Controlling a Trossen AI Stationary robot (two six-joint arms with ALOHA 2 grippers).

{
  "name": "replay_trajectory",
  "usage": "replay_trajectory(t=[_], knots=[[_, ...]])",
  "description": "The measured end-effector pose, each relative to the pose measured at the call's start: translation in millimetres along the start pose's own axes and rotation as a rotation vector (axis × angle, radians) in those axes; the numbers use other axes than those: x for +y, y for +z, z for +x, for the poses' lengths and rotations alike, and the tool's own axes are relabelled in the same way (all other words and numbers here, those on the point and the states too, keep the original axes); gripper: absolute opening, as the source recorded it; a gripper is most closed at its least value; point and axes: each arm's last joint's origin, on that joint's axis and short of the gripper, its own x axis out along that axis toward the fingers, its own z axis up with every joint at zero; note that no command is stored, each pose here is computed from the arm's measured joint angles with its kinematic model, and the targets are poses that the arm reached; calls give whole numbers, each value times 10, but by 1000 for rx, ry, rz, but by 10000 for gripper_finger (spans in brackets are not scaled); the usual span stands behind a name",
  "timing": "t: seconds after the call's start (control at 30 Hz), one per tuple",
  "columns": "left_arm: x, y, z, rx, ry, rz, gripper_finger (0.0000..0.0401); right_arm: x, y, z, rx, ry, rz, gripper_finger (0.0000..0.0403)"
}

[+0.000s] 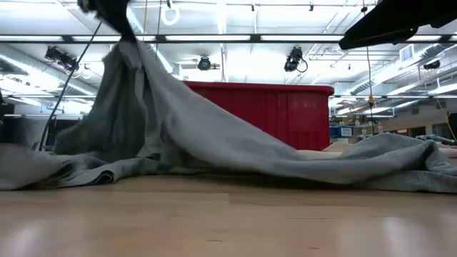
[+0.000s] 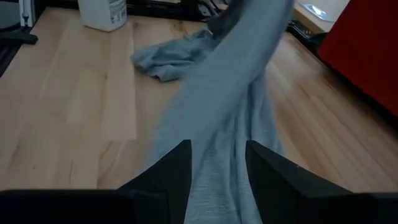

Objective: Fold Laundry from Bin
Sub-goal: Fold the gray shirt

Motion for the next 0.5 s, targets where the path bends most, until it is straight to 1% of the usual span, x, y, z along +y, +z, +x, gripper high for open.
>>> replay_trajectory(t=[0.07, 0.1, 0.17, 0.23, 0.37, 0.5], knots=[[56, -68, 147, 51, 51, -26, 6, 6, 4, 0, 2, 12, 3, 158], [61, -111, 226, 92, 60, -29, 7, 8, 4, 0, 3, 18, 3, 158], [50, -226, 370, 190, 54, 12, 7, 9, 3, 0, 5, 21, 2, 158], [46, -326, 469, 251, 61, 57, 7, 9, 4, 0, 5, 21, 3, 158], [86, -475, 623, 289, 165, 137, 7, 3, 6, 7, 6, 18, 5, 158], [151, -520, 753, 279, 272, 177, 7, -16, 14, 32, 10, 11, 16, 158]])
